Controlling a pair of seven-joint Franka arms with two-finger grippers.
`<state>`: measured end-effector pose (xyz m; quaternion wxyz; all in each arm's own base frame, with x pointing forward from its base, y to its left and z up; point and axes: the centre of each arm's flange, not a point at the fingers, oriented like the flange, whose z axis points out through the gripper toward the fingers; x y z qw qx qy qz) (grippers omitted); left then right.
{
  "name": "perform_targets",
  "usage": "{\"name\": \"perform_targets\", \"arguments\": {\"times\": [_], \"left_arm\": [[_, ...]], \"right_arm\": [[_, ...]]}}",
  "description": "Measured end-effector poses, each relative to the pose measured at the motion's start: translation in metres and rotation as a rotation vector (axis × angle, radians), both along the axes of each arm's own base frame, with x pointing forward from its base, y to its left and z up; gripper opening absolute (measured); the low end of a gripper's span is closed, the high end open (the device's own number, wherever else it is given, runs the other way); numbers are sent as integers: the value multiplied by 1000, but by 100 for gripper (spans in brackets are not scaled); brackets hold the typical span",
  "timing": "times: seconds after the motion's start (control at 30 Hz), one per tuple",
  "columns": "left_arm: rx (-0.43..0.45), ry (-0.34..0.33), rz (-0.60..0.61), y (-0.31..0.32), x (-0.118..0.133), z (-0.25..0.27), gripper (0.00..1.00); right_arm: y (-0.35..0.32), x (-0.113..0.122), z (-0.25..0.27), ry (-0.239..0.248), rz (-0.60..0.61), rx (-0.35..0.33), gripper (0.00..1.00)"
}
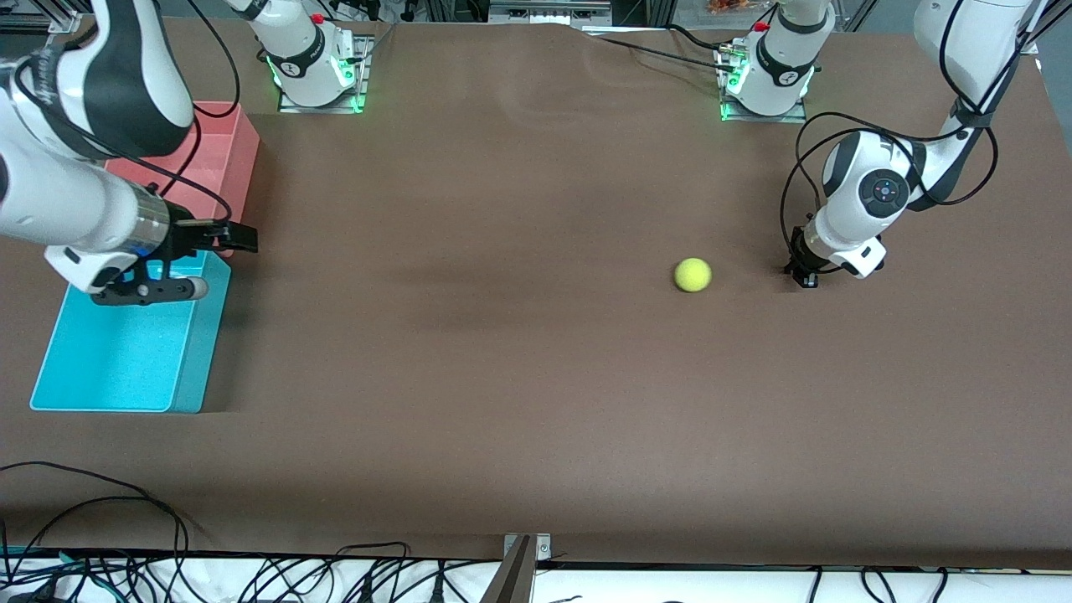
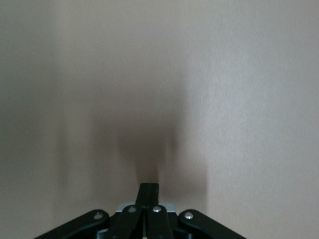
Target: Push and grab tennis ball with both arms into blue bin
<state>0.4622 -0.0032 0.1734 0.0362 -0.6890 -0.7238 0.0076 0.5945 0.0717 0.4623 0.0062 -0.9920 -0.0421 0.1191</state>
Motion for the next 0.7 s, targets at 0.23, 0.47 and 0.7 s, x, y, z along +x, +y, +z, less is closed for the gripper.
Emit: {"name": "perform_targets", "arguments": {"times": [0.23,0.47,0.7], "left_arm": [[8,-10,-22,10,10,9,1],[33,23,-72,24,27,24,1],[73,54,-153,48,66,68,1]], "right_arm": [[27,-10,-69,52,46,1,100],[39,-21,-95,71,68,6,100],[64,-43,-143,96,115,15,100]]}}
